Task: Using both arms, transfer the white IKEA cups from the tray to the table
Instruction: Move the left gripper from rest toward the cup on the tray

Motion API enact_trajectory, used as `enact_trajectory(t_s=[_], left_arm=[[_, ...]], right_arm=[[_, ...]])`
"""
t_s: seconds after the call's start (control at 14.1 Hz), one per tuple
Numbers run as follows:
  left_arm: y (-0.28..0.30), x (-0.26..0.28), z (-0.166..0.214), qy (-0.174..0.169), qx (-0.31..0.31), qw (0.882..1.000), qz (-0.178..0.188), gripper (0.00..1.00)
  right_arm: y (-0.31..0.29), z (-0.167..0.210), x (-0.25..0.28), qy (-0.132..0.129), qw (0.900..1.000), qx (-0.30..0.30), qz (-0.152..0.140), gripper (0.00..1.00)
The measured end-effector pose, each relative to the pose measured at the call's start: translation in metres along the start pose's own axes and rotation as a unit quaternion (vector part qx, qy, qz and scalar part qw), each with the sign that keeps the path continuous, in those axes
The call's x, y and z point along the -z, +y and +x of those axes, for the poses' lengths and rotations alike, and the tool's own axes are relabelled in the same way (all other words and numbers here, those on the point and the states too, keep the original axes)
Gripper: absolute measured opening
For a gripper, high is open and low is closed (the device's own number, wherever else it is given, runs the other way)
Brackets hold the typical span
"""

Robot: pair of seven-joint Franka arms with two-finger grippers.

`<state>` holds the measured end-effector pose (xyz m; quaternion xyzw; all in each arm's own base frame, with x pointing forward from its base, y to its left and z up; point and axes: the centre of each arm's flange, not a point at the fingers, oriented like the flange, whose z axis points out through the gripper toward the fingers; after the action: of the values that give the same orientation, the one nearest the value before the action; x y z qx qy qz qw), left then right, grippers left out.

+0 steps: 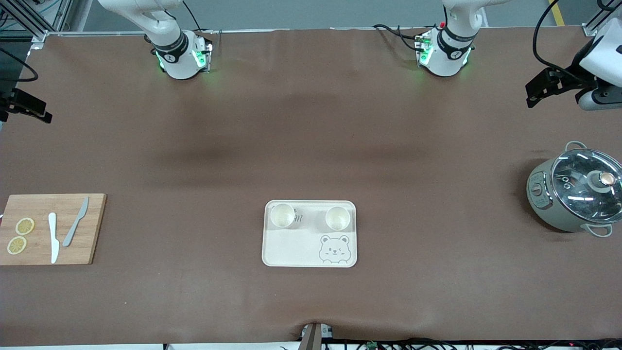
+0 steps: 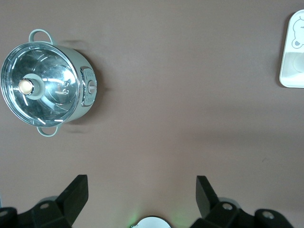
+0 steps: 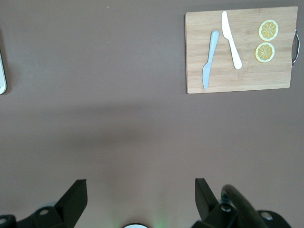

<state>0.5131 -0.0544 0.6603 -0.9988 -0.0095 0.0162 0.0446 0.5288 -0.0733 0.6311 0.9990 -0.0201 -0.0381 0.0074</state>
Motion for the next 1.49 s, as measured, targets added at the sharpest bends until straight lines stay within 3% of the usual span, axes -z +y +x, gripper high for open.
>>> enact_trajectory(t_s=[0.57, 0.85, 1.07, 1.49], left_arm=[[-0.001, -0.01, 0.009, -0.008, -0.001, 1.0, -0.003, 1.0], [0.011, -0.032, 0.027, -0.025, -0.013, 1.0, -0.008, 1.0], [0.047, -0.072, 0.055, -0.034, -0.015, 0.999, -0.018, 1.0], [0.173, -0.169, 0.092, -0.042, 0.021, 0.998, -0.041, 1.0]], right_arm=[[-0.002, 0.0, 0.0, -0.001, 1.0, 0.002, 0.0, 1.0], [-0.003, 0.0, 0.0, 0.0, 1.0, 0.001, 0.016, 1.0], [-0.002, -0.001, -0.001, -0.003, 1.0, 0.0, 0.019, 1.0], [0.005, -0.002, -0.002, -0.004, 1.0, -0.007, 0.021, 1.0]])
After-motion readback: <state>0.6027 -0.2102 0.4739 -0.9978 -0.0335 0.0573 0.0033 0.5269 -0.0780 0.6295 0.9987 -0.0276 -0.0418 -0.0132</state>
